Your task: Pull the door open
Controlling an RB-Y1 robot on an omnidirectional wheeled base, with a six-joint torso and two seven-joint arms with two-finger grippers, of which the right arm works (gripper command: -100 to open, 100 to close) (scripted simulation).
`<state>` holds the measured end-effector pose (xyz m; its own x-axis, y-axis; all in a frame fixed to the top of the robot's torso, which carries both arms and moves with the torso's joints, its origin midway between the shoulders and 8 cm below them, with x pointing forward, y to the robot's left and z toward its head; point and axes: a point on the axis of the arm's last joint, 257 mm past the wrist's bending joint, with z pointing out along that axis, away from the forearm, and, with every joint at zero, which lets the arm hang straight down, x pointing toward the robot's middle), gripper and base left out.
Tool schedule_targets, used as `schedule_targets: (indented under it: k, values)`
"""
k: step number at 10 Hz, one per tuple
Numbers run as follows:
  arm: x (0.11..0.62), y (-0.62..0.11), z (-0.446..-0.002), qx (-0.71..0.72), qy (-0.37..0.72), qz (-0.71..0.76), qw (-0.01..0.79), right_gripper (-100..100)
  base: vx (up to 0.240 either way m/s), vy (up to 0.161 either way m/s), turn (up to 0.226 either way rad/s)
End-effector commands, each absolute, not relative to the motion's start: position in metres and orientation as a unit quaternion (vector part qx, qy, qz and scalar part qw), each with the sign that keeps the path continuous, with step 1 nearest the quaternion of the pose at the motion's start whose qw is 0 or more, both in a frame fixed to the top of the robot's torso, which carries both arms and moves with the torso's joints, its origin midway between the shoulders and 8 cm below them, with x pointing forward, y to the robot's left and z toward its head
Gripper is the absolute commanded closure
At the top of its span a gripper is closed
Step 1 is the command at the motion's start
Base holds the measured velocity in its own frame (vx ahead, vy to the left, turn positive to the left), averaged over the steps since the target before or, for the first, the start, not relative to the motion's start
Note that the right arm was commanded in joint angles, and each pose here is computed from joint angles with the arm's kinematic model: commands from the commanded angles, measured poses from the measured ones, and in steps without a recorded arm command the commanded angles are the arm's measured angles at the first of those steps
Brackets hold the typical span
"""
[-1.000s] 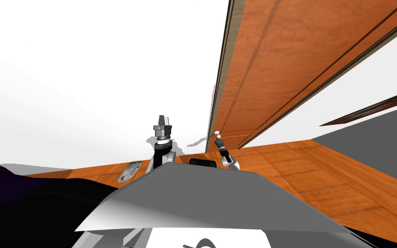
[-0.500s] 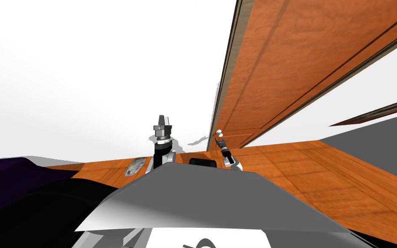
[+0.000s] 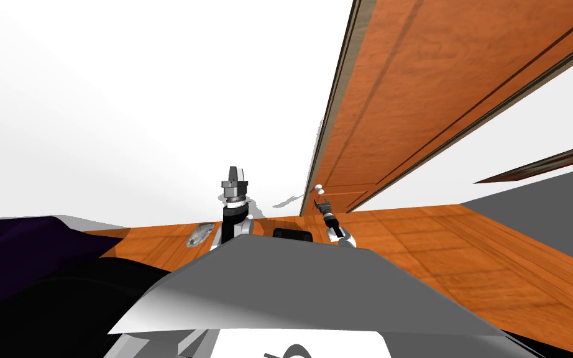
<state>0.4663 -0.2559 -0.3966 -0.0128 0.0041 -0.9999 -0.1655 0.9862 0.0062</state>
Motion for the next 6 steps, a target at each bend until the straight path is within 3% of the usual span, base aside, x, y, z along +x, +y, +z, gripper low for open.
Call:
schedule_targets:
  k: [1, 4, 6]
  values:
    - [0.466, -0.262, -0.396, -0.056, 0.708, 0.058, 0.702, -100, -0.089, -0.018, 0.011]
    - [0.465, -0.279, -0.392, -0.054, 0.706, 0.053, 0.704, -100, -0.119, -0.052, 0.019]
    - [0.461, -0.308, -0.393, -0.033, 0.708, 0.033, 0.705, -100, 0.054, 0.019, 0.319]
